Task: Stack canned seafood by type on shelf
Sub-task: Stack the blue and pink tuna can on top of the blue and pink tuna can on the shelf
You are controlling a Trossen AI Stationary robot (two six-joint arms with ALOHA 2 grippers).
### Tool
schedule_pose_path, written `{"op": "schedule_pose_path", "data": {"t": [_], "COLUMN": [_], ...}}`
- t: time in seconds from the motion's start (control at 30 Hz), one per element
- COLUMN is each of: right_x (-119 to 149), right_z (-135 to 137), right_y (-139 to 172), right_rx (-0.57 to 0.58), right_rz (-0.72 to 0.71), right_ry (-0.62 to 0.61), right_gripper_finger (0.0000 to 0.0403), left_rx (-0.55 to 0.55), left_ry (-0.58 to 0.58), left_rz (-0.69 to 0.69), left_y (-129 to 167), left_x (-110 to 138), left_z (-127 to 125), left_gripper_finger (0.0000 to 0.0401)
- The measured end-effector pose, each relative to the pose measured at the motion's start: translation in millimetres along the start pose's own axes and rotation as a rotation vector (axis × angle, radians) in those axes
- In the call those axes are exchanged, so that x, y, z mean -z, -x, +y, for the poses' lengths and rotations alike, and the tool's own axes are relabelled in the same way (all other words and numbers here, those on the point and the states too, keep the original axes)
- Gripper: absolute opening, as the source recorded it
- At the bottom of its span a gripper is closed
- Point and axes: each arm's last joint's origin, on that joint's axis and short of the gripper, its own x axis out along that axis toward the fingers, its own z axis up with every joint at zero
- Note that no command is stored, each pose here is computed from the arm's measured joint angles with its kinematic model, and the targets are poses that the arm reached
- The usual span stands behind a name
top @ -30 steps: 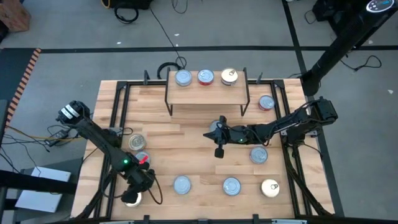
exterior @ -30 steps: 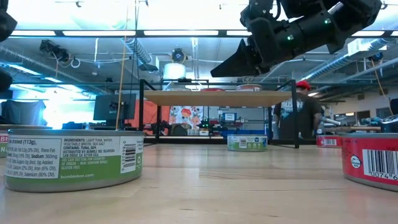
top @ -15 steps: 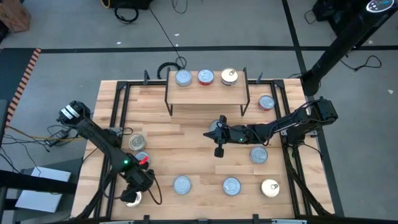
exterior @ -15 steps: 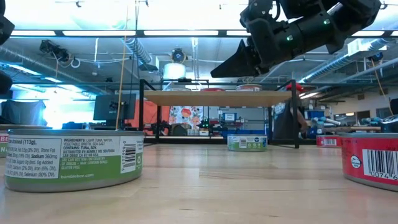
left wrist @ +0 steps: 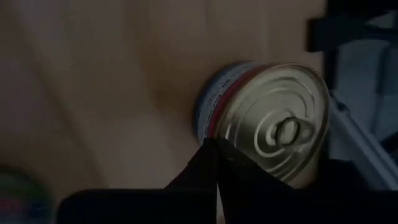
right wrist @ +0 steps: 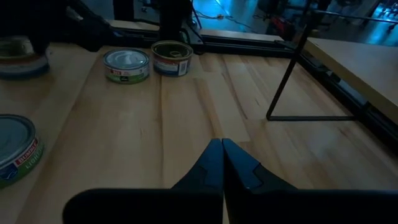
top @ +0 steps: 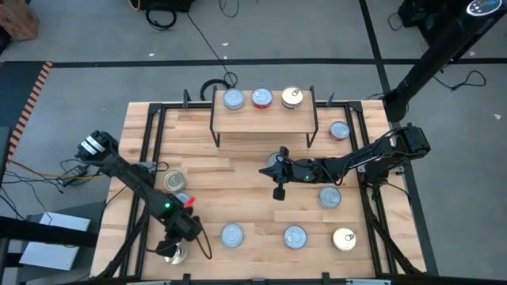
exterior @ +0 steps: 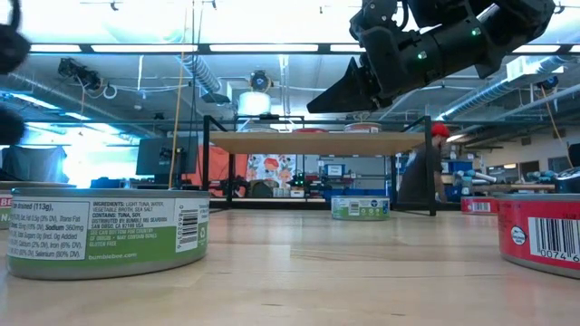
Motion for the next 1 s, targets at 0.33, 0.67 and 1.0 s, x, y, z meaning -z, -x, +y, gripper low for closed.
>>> {"op": "schedule_pose_path", "data": {"t": [0.33, 0.67, 1.0], "right_x": [0, 0, 2], "right_z": [0, 1, 1], "right_y": [0, 0, 0], "right_rx": [0.000, -0.003, -0.004], "right_rz": [0.000, 0.001, 0.024], "right_ry": [-0.003, -0.002, 0.007], "right_gripper_finger": [0.0003, 0.0003, 0.0003], "left_rx": [-0.175, -0.348, -0.504], "left_ry": [-0.001, 0.029, 0.123], "left_rz": [-0.027, -0.265, -0.587], "left_y": [23, 48, 69], "left_x": [-14, -41, -70], "left_z": [37, 90, 128], "left_gripper_finger": [0.0002, 0.0001, 0.0000]}}
